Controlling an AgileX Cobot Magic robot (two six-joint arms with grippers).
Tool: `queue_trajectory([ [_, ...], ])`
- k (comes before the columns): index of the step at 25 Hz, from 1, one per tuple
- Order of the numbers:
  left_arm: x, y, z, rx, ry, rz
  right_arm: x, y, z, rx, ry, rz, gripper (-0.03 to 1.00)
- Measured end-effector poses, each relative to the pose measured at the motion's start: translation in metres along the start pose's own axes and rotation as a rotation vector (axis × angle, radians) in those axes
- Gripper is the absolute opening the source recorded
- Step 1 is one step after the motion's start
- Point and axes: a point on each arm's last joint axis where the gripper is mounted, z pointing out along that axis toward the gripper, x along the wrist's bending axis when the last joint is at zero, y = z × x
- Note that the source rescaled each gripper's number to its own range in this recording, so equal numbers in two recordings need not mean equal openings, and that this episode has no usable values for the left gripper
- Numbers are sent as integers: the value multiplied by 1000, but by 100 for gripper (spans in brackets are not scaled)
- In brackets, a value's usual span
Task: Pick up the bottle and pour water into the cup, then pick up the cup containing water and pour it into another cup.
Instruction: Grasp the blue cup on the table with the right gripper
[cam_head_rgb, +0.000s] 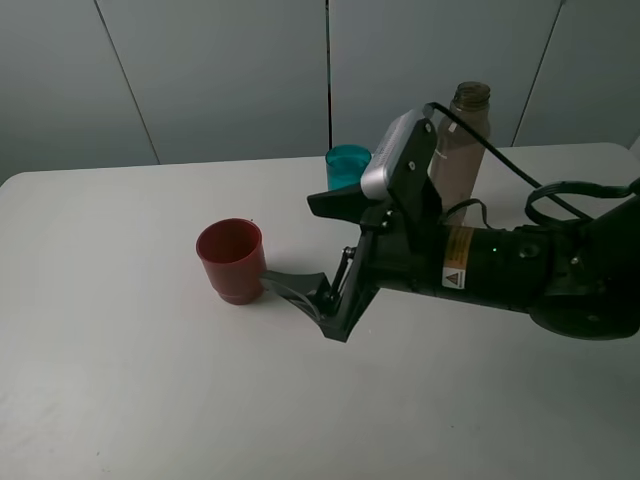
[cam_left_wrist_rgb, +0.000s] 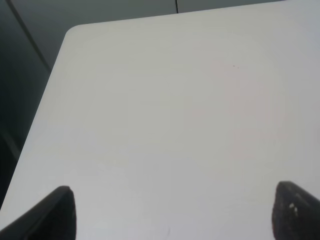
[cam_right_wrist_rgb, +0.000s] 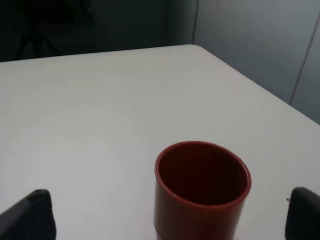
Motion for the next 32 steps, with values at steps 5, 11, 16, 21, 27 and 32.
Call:
queue_trajectory([
  [5, 0, 0, 0, 0, 0, 0, 1, -13, 6, 7, 17, 6, 99],
  [11, 0, 0, 0, 0, 0, 0, -2, -13, 15, -37, 25, 71, 100],
  [16, 0, 0, 0, 0, 0, 0, -12, -7, 20, -70, -35, 99, 100],
  [21, 0, 0, 0, 0, 0, 2, -41, -12, 20, -73, -145, 134, 100],
  [27, 0, 0, 0, 0, 0, 2, -75, -29, 24, -51, -262, 191, 100],
  [32, 0, 0, 0, 0, 0, 2, -101, -51, 30, -25, -394, 271, 100],
])
